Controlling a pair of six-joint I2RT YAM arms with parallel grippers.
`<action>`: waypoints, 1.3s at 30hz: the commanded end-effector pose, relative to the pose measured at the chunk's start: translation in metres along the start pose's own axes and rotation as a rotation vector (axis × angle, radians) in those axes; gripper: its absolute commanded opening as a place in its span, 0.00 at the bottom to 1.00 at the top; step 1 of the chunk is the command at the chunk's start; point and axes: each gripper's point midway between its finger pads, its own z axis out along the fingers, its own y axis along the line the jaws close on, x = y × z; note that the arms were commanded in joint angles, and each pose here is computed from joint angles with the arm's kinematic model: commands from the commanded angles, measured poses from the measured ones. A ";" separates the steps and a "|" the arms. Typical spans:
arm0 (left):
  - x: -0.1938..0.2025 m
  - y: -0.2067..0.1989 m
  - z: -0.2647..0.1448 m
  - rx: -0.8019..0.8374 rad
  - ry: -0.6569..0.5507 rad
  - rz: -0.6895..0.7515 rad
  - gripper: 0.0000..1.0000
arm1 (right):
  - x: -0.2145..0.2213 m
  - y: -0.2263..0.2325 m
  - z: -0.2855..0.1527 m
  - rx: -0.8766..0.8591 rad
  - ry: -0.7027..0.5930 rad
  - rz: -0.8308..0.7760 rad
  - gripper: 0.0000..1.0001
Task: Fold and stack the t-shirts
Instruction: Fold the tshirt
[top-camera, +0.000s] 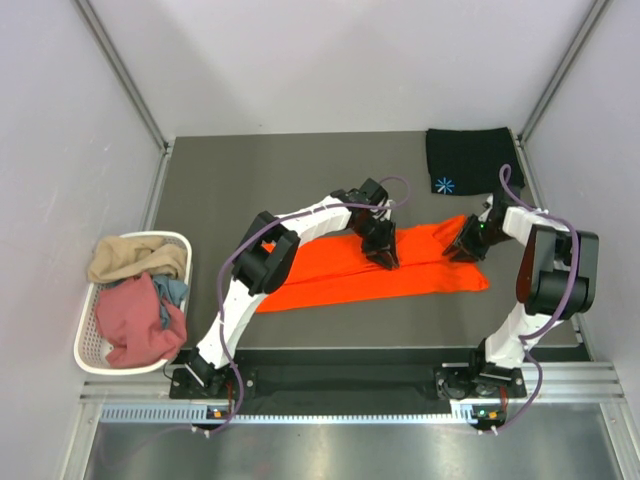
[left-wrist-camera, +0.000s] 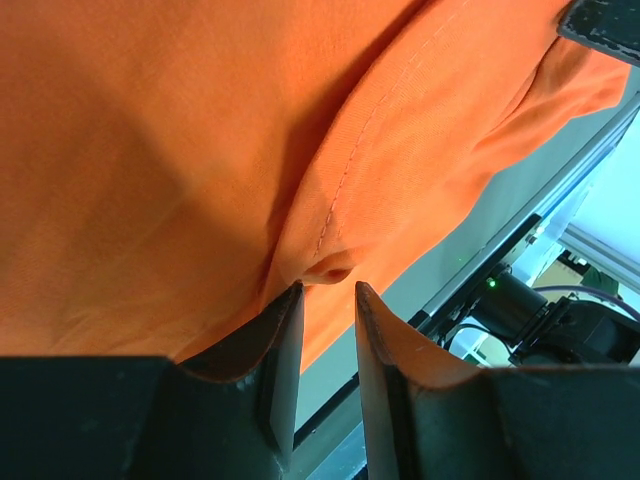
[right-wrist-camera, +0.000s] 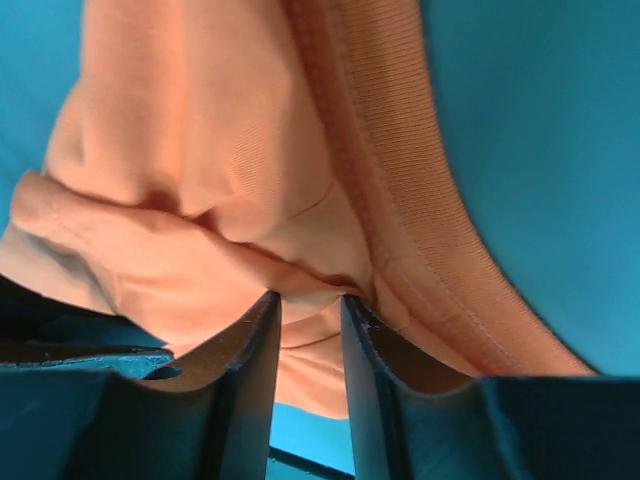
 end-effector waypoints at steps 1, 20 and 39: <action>-0.003 -0.002 -0.002 0.017 0.011 0.014 0.32 | -0.023 0.000 -0.005 0.020 -0.070 0.000 0.29; -0.001 0.009 0.003 -0.003 0.045 -0.005 0.32 | -0.036 -0.008 -0.036 0.136 -0.148 -0.015 0.00; 0.018 -0.039 -0.120 -0.097 -0.147 0.252 0.46 | -0.045 0.002 -0.062 0.147 -0.182 -0.130 0.55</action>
